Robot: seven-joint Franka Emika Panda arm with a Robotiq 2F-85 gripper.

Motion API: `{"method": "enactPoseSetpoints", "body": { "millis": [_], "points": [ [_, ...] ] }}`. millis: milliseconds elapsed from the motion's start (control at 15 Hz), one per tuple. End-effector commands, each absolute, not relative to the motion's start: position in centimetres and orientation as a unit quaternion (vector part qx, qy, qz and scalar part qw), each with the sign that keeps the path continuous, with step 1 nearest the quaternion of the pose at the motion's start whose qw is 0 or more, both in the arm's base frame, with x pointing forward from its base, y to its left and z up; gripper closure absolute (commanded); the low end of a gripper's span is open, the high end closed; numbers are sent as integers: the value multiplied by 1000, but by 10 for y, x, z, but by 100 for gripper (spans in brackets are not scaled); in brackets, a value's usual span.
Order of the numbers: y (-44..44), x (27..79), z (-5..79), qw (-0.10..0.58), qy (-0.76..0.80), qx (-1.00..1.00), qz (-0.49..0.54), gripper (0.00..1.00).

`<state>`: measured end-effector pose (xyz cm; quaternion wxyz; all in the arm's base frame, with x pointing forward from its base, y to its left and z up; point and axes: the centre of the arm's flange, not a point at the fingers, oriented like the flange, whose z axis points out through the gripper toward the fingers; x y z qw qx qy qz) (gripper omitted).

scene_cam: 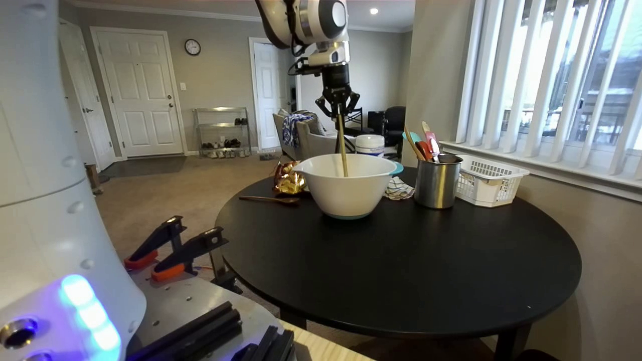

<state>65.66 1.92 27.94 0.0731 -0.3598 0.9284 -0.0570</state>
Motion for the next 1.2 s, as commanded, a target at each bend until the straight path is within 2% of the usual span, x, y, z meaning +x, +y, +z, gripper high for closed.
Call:
{"method": "enactPoseSetpoints", "body": {
  "millis": [0, 933, 1133],
  "points": [
    [14, 649, 261, 82, 930, -346, -89, 96],
    [20, 645, 255, 81, 928, -345, -115, 96],
    [21, 644, 254, 55, 933, -343, -94, 96]
  ]
}}
